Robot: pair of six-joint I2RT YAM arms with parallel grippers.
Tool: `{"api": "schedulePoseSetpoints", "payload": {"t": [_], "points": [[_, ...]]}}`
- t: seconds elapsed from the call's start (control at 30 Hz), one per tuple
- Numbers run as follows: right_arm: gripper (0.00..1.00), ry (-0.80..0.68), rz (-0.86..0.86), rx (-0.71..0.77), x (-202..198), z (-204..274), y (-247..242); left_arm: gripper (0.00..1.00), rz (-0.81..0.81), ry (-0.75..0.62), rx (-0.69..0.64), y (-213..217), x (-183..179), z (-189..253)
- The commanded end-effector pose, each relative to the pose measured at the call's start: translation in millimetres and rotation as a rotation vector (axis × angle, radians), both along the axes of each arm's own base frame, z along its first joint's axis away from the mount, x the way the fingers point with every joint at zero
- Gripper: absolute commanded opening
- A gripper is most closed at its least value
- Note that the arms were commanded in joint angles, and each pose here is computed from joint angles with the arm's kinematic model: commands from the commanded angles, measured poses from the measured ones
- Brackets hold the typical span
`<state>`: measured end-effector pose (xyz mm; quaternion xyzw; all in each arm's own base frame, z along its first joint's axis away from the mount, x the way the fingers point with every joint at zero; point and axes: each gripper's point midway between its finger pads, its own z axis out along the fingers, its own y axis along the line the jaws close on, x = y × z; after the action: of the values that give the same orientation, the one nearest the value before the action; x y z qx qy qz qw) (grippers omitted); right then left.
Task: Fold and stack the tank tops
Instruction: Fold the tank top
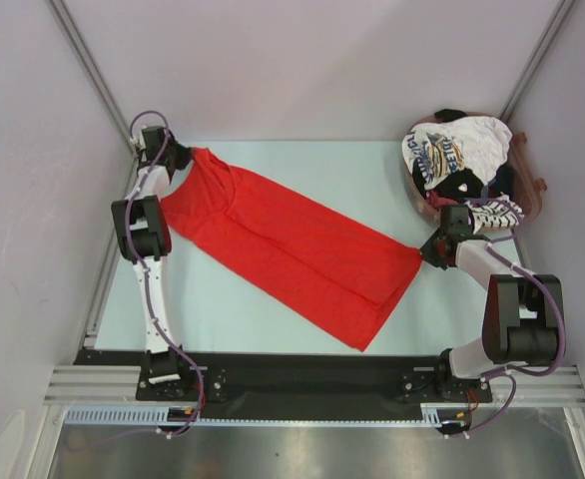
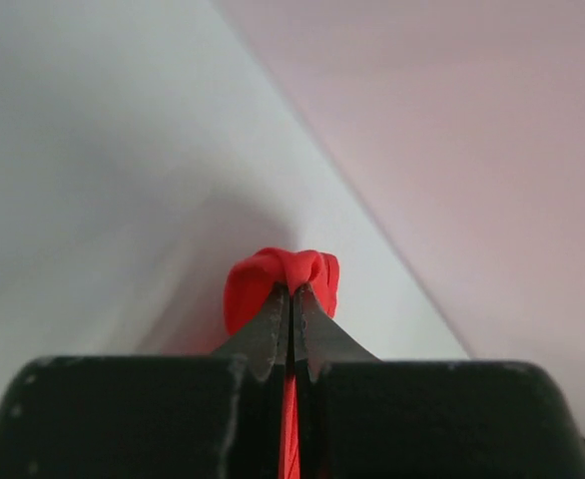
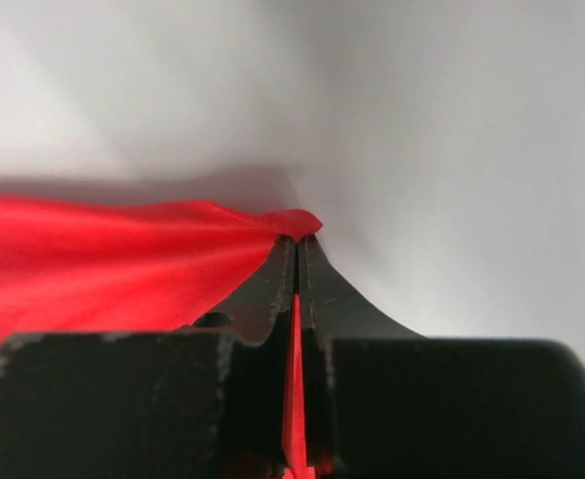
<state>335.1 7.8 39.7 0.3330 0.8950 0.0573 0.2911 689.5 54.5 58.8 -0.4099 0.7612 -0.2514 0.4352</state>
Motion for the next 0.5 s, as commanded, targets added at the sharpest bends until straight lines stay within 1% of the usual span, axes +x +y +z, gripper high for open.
{"api": "schedulePoseSetpoints", "payload": {"t": [0.0, 0.07, 0.1, 0.13, 0.17, 0.2, 0.23, 0.27, 0.37, 0.4, 0.47], "points": [[0.00, -0.008, -0.068, -0.033, 1.9, -0.4, -17.0, 0.00, -0.014, -0.162, -0.016, -4.4, 29.3, 49.4], [0.00, -0.005, -0.069, -0.030, 3.8, -0.2, -17.8, 0.01, -0.018, -0.162, -0.044, -9.7, 32.1, 40.2], [0.01, -0.008, -0.071, -0.034, 6.0, 2.0, -19.0, 0.07, -0.018, -0.157, -0.055, -11.6, 32.4, 37.5], [0.06, -0.011, -0.065, -0.034, 7.1, 3.3, -18.7, 0.14, -0.018, -0.154, -0.059, -12.8, 32.2, 35.8], [0.09, -0.010, -0.060, -0.034, 7.6, 3.7, -18.3, 0.20, -0.018, -0.146, -0.062, -13.2, 31.1, 32.3], [0.16, -0.016, -0.062, -0.042, 8.8, 6.7, -19.8, 0.35, -0.020, -0.146, -0.062, -13.6, 30.4, 33.0], [0.32, -0.015, -0.060, -0.043, 8.1, 7.0, -19.8, 0.46, -0.025, -0.150, -0.062, -13.6, 29.4, 36.6], [0.32, -0.018, -0.057, -0.044, 7.7, 7.5, -20.2, 0.53, -0.024, -0.141, -0.060, -13.6, 27.4, 33.7], [0.33, -0.030, -0.050, -0.039, 6.2, 10.9, -18.6, 0.70, -0.017, -0.142, -0.044, -11.5, 24.8, 40.1], [0.33, -0.028, -0.046, -0.038, 5.3, 10.9, -17.9, 0.80, -0.016, -0.133, -0.036, -10.7, 23.6, 39.6], [0.35, -0.022, -0.044, -0.035, 1.5, 10.9, -17.5, 0.85, -0.015, -0.137, -0.025, -8.8, 22.6, 44.9]]}}
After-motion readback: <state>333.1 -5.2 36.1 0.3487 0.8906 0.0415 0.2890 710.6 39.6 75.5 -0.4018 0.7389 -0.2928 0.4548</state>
